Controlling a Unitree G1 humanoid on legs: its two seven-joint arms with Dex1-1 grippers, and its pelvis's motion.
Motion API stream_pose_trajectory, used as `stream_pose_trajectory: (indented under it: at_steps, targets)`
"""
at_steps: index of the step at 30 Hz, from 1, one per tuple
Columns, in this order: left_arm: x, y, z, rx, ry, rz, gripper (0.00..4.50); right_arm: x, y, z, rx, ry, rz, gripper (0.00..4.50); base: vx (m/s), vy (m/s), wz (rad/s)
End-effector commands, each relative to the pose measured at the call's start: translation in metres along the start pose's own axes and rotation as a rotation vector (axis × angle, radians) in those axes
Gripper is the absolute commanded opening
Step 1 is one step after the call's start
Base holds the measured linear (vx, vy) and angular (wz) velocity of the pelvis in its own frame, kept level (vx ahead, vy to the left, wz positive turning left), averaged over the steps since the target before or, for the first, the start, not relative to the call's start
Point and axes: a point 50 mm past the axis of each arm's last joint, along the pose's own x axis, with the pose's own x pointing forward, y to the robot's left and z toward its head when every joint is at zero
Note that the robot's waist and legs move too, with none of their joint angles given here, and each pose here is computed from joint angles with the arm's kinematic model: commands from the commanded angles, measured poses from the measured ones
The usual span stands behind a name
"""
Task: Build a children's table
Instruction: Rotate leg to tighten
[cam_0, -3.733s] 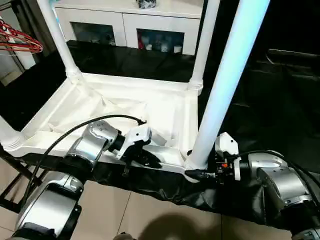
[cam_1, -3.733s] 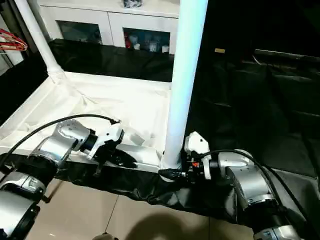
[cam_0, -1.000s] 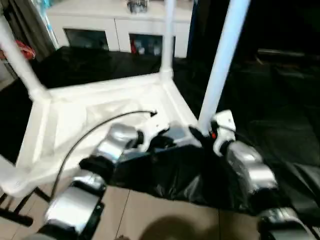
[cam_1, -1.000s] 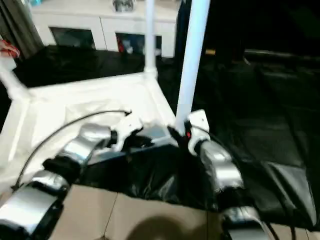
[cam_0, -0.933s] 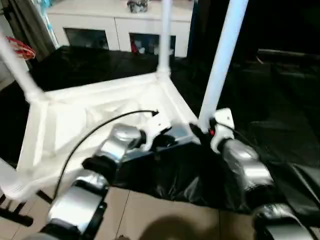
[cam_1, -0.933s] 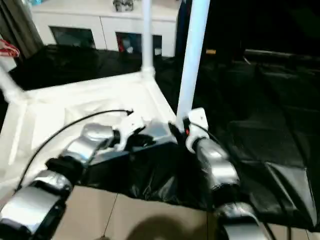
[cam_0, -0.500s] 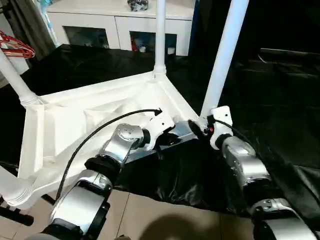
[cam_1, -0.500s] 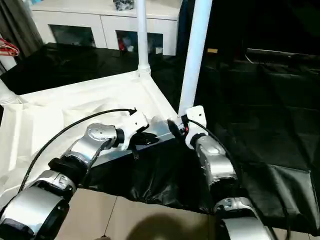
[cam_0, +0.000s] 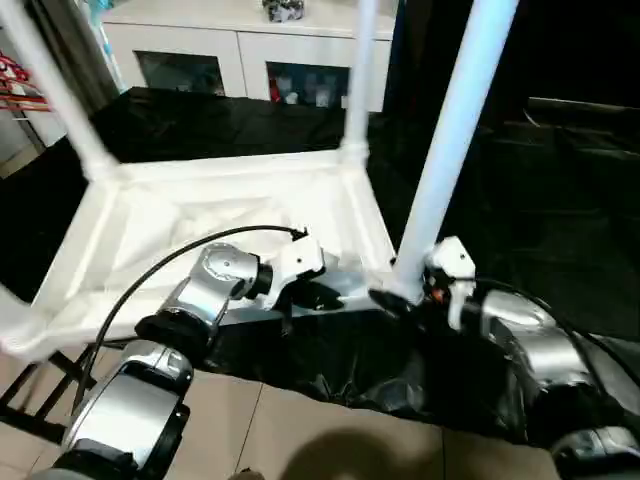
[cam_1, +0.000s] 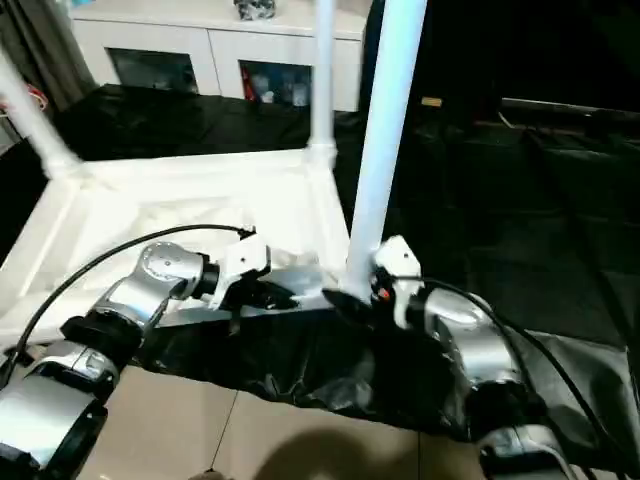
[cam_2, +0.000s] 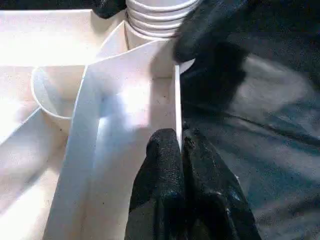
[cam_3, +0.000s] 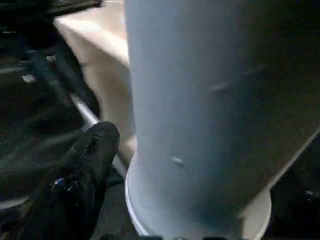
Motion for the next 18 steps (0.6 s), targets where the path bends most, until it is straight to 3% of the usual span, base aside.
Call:
stream_pose_trajectory:
  at_steps: [1, 6, 7, 18]
  targets:
    - [0.003, -0.002, 0.009, 0.052, -0.012, -0.050, 0.00, 0.014, 0.028, -0.003, -0.003, 0.028, 0.245, 3.83, 0.000, 0.000, 0.00]
    - [-0.005, -0.003, 0.007, 0.058, 0.001, -0.118, 0.00, 0.001, 0.036, -0.007, 0.009, 0.069, 0.349, 3.83, 0.000, 0.000, 0.00]
    - [-0.006, -0.004, 0.007, 0.059, 0.002, -0.127, 0.00, -0.001, 0.037, -0.006, 0.015, 0.072, 0.360, 3.60, 0.000, 0.000, 0.00]
    - [-0.014, -0.005, 0.003, 0.068, 0.027, -0.173, 0.00, -0.007, 0.041, -0.006, 0.032, 0.083, 0.388, 2.80, 0.000, 0.000, 0.00]
